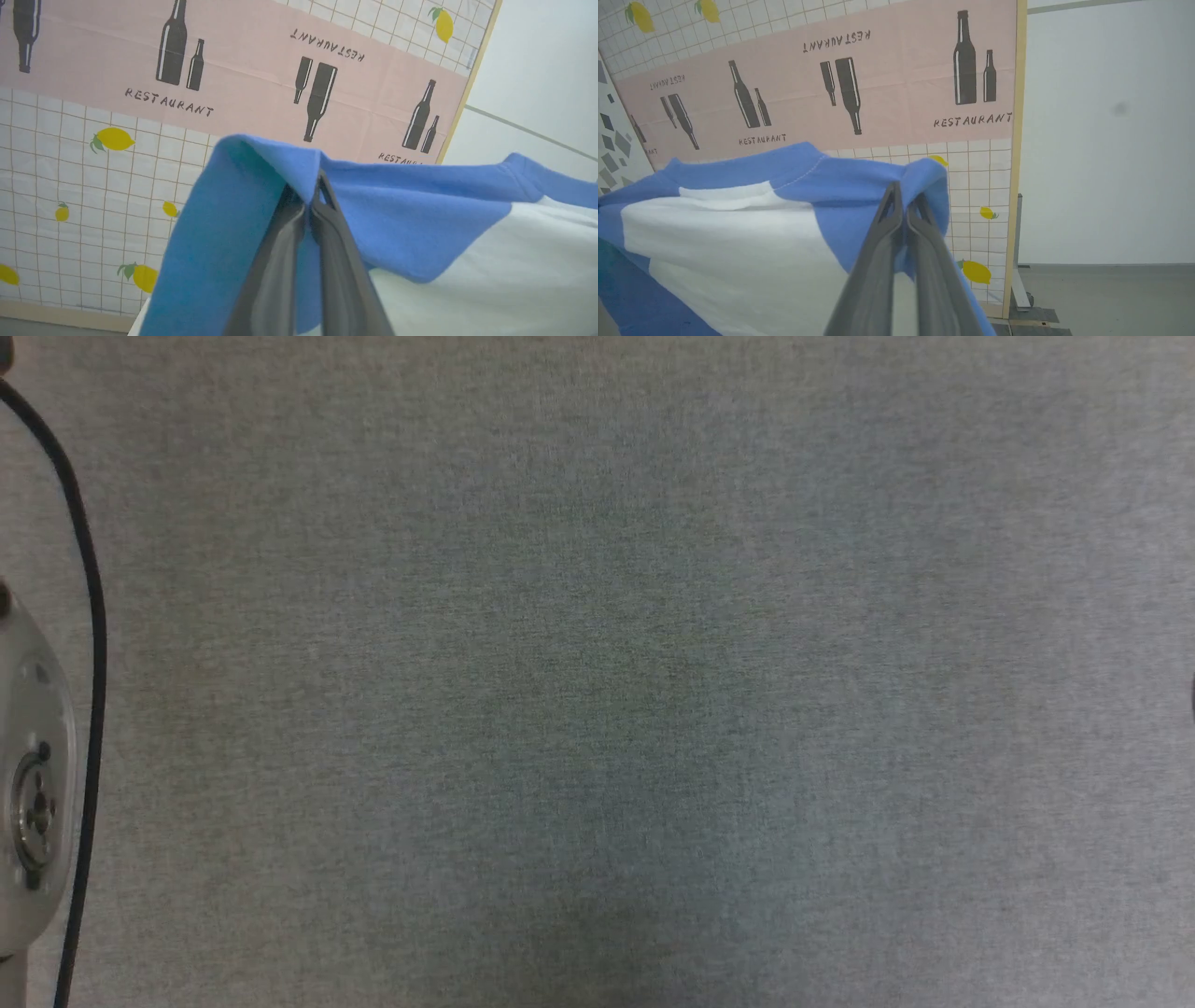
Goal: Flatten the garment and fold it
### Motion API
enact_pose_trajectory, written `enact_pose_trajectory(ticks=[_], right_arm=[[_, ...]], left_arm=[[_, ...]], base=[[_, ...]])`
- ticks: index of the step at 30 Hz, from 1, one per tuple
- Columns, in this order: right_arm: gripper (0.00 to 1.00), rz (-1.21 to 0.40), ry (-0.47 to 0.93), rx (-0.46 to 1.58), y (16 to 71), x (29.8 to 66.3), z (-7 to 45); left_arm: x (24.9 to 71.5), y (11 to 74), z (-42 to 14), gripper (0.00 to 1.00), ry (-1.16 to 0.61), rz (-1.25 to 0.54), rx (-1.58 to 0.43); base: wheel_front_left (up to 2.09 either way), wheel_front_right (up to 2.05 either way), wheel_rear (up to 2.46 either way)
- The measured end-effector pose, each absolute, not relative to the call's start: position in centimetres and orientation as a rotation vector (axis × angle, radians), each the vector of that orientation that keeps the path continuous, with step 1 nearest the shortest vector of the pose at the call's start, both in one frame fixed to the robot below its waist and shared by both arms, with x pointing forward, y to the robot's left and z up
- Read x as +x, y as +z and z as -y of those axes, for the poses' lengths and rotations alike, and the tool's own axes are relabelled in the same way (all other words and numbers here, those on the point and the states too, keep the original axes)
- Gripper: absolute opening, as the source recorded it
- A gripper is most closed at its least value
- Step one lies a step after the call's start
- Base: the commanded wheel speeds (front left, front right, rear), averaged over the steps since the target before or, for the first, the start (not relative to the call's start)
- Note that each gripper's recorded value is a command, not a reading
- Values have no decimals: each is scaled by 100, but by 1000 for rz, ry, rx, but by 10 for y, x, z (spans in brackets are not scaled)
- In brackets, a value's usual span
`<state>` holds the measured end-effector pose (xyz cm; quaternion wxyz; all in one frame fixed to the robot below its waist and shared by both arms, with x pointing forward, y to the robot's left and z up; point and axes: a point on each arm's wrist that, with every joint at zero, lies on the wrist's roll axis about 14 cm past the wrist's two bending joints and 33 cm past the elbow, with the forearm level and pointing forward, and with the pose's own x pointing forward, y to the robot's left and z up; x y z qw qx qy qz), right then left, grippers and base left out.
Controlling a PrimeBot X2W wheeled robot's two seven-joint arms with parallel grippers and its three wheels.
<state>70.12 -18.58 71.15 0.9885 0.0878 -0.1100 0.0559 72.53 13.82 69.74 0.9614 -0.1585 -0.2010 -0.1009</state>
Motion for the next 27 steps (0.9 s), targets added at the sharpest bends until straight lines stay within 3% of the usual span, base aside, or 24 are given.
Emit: enact_pose_trajectory(ticks=[5, 11, 17, 27], right_arm=[[0, 117, 153, 206, 651, 709, 173], [0, 13, 173, 235, 588, 680, 175], [0, -76, 166, 346, 536, 619, 182], [0, -243, 70, 495, 459, 487, 196]], left_arm=[[732, 635, -147, 0, -185, 305, -348], [704, 563, -146, 0, -177, 176, -455], [643, 515, -147, 0, -153, 70, -539], [495, 437, -135, 0, -105, -175, -665]], base=[[0, 0, 0], [0, 0, 0], [0, 0, 0], [0, 0, 0]])
